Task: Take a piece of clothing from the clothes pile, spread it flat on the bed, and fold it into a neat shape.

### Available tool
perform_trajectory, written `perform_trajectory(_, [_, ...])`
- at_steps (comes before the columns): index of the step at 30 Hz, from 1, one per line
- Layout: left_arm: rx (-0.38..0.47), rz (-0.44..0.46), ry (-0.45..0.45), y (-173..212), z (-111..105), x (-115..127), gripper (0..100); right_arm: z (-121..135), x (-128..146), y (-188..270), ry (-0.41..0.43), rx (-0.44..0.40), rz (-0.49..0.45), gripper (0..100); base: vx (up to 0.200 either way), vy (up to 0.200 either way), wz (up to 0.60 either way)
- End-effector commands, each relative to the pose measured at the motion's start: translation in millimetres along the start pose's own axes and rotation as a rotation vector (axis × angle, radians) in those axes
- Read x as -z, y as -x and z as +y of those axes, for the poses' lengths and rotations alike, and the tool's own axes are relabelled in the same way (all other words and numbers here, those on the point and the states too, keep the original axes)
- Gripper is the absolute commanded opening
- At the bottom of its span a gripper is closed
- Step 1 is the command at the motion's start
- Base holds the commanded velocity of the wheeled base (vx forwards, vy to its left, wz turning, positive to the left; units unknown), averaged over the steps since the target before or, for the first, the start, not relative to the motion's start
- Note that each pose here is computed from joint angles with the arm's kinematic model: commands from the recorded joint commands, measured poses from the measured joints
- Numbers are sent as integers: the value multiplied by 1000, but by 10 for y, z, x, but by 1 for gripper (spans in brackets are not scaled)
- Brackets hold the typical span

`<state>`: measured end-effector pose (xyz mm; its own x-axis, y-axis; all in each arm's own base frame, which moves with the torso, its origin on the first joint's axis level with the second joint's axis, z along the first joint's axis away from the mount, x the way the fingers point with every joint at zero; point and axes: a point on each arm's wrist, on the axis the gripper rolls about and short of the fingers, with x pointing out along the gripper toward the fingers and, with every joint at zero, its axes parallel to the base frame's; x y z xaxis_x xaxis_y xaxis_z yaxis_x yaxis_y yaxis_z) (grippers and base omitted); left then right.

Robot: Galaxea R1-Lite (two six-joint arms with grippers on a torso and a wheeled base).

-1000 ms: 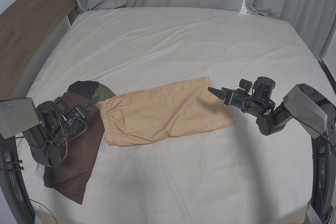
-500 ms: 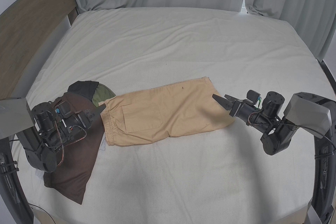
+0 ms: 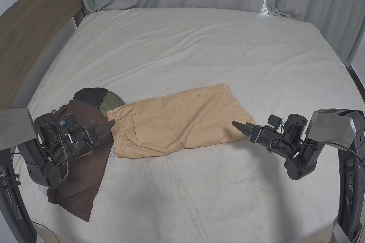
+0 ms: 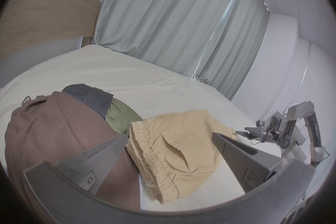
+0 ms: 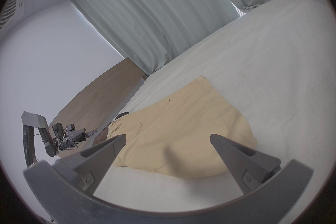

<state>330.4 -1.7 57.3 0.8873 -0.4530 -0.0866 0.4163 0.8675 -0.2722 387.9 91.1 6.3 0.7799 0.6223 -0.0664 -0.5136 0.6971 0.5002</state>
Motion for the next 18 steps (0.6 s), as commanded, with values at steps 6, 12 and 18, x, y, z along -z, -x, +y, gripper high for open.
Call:
perform_trajectory(6, [-5, 20, -34, -15, 34, 77, 100, 96, 165, 31, -21, -1, 59, 100, 0, 0, 0])
perform_trajectory(12, [-11, 21, -30, -3, 57, 80, 100, 87, 246, 56, -33, 8, 86, 100, 0, 0, 0])
perform_trajectory(18, [-13, 24, -27, -5, 65, 87, 100, 161, 363, 99, -47, 6, 134, 100, 0, 0, 0])
